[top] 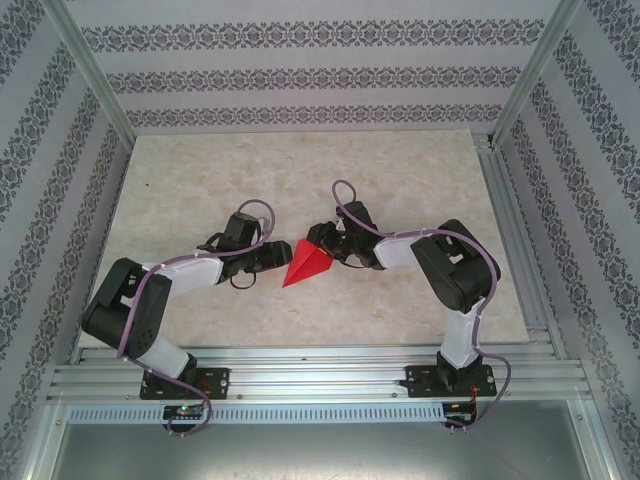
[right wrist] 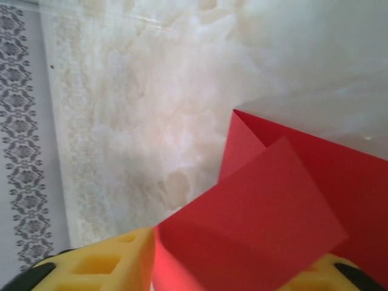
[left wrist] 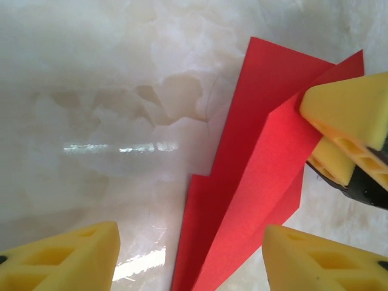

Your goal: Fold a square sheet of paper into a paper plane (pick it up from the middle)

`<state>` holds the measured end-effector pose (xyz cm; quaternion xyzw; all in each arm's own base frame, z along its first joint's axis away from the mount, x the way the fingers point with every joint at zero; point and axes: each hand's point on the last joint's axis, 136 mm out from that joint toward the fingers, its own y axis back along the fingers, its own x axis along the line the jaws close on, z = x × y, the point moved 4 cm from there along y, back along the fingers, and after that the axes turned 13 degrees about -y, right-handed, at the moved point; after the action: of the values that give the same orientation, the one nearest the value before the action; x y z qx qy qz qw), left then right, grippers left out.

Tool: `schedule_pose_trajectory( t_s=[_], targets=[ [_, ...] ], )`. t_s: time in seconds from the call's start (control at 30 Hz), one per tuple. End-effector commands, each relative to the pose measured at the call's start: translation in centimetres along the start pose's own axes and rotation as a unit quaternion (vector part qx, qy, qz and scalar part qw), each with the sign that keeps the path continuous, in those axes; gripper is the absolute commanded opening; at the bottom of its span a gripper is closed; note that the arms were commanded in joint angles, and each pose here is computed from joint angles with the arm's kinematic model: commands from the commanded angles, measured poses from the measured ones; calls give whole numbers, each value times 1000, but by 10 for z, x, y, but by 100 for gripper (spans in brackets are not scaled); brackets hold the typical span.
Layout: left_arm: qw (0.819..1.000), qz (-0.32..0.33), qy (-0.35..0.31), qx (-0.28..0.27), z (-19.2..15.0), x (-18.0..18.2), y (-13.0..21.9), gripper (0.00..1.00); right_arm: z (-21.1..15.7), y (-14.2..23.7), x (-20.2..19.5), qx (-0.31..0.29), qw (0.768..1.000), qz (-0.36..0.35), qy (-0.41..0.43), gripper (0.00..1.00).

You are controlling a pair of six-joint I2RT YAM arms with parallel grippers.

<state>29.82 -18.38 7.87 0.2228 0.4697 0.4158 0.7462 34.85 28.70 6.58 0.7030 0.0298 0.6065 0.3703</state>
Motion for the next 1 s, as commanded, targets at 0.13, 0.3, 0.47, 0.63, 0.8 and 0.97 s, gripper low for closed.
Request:
schedule_pose_trajectory(
  t_s=[0.13,0.3,0.47,0.63,0.8,0.97],
  targets=[
    [998,-42,26,-37,7,3,16,75,-3,1,22,-1,997,73,16,10],
    [993,-95,13,-61,13,-9,34,89,-1,36,66,-9,989,133,66,5],
    [985,-153,-14,-82,22,-32,59,99,-5,76,105,6,978,181,107,5],
    [963,-244,-65,-97,32,-66,86,100,-3,107,131,30,967,233,102,7],
    [944,-299,-84,-116,39,-86,102,100,-10,119,152,60,955,270,106,8],
    [933,-324,-80,-134,48,-96,109,100,-17,118,161,84,947,292,100,8]
  ],
)
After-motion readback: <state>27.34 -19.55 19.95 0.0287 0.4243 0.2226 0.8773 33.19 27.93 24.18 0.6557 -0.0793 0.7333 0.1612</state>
